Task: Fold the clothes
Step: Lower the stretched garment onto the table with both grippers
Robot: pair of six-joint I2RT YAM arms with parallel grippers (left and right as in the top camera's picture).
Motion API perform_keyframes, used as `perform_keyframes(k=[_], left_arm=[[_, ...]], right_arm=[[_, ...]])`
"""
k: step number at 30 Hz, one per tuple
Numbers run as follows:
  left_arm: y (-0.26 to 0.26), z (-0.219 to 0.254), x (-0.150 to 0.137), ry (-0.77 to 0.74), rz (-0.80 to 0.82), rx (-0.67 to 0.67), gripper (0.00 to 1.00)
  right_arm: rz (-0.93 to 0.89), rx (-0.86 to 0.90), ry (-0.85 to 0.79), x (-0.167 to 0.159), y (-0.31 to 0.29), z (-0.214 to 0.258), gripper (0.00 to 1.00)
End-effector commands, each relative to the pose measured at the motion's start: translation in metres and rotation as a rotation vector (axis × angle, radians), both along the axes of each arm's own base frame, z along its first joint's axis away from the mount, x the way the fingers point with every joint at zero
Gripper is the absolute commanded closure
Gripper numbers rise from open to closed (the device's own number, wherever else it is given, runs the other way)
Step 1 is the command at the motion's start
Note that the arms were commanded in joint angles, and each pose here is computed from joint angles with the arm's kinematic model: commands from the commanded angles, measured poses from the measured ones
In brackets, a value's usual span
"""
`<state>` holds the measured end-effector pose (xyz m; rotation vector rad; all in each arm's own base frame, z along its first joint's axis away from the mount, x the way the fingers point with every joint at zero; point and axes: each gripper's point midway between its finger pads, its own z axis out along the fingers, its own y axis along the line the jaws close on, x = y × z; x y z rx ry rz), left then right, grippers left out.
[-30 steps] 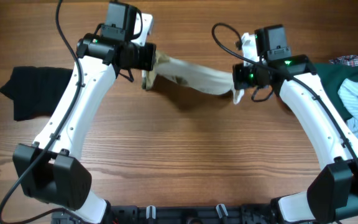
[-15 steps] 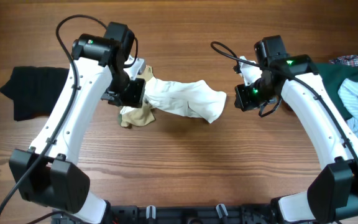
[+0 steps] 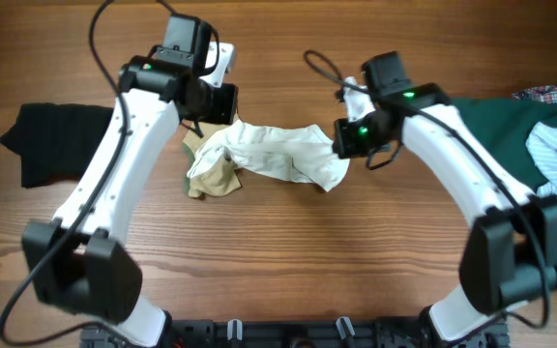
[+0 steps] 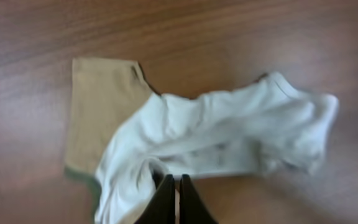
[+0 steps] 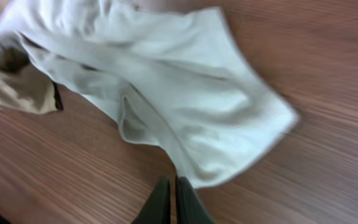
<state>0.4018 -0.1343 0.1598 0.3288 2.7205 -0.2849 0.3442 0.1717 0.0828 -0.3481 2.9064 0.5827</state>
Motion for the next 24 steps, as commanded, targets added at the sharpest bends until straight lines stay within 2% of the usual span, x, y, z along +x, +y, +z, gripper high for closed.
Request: perform_keyframes(k=[1,5,9,18,20,24], left_arm=[[0.011,-0.058,0.018,0.067,0.047,0.075,0.96],[0.014,-0.108,0.039,0.093,0.069,0.102,0.96],[0.018,-0.13,0.04,0.128,0.077,0.112,0.96],[0.034,-0.168,0.044,0.18,0.113,0.122,0.96],[0.04,-0.17,0.047,0.181,0.154,0.112,0.96],[0.053,-0.17,0.052,0.181,0.207,0.092,0.96]], right_arm=[[0.025,0.024,0.035,0.001,0.021,-0.02,0.96],[-0.024,0.06,-0.035,0.023,0.03,-0.017,0.96],[-0.037,0.092,-0.1,0.04,0.038,-0.014,0.96],[0.043,0.134,0.051,0.001,0.06,-0.026,0.96],[0.024,0.095,0.064,-0.001,0.055,-0.03,0.96],[-0.05,-0.126,0.036,0.005,0.019,-0.056,0.96]])
